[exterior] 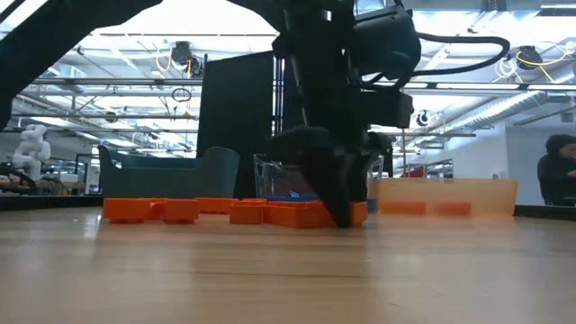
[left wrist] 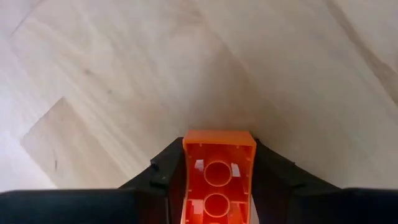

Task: Sort blocks
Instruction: Put the orange game piece into the orange transparent bin

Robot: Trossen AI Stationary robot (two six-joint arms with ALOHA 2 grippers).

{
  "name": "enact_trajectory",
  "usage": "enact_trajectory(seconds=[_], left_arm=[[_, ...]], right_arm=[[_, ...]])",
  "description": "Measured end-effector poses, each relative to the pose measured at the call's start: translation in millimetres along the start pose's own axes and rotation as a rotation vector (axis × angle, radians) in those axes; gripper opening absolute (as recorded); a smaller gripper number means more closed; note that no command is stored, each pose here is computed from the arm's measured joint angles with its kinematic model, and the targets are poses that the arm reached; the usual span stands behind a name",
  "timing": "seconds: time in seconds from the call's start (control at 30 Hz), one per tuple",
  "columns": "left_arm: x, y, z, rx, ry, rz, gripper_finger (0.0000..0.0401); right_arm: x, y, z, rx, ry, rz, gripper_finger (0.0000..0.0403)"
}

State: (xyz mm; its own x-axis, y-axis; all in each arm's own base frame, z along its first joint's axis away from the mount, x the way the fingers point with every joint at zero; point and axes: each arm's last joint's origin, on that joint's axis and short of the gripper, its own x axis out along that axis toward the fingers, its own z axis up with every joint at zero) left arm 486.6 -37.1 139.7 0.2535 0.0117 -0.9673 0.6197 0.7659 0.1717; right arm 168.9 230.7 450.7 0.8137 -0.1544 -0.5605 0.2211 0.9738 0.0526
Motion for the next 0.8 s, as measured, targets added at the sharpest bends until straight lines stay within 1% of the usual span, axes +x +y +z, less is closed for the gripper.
enact_trajectory(seconds=[0.07,0.13,0.23,0.3,0.37,0.47,0.53,0.63,0.8], left_arm=[[-3,2,1,-0.053,-0.005,0.012,0.0135],[-6,8,3,-0.141,-0.033,0.035,0.0135],[-15,31,8,-0.322,-0.161,0.119,0.0135],[-26,47,9,-0.439,-0.240,0.151,0.0135],[-41,63,12,-0.525,-0.343,0.174,0.0135],[-64,82,18,-0.599,-0.487,0.224,0.0135],[-81,92,23,-0.623,-0.576,0.262,0.0135],[-107,110,27,-0.660,-0.727,0.391,0.0135],[-134,140,21,-0.840,-0.986,0.579,0.0135]], right_arm=[[0,0,0,0.005,0.000,0.000,0.0000],[0,0,0,0.009,0.000,0.000,0.0000],[0,0,0,0.008,0.000,0.000,0.0000],[0,0,0,0.007,-0.003,-0.002,0.0000],[0,0,0,0.007,-0.004,-0.003,0.0000],[0,0,0,0.008,-0.004,-0.002,0.0000],[0,0,0,0.008,-0.004,-0.002,0.0000],[0,0,0,0.008,-0.004,-0.002,0.0000],[0,0,0,0.006,-0.004,-0.002,0.0000]])
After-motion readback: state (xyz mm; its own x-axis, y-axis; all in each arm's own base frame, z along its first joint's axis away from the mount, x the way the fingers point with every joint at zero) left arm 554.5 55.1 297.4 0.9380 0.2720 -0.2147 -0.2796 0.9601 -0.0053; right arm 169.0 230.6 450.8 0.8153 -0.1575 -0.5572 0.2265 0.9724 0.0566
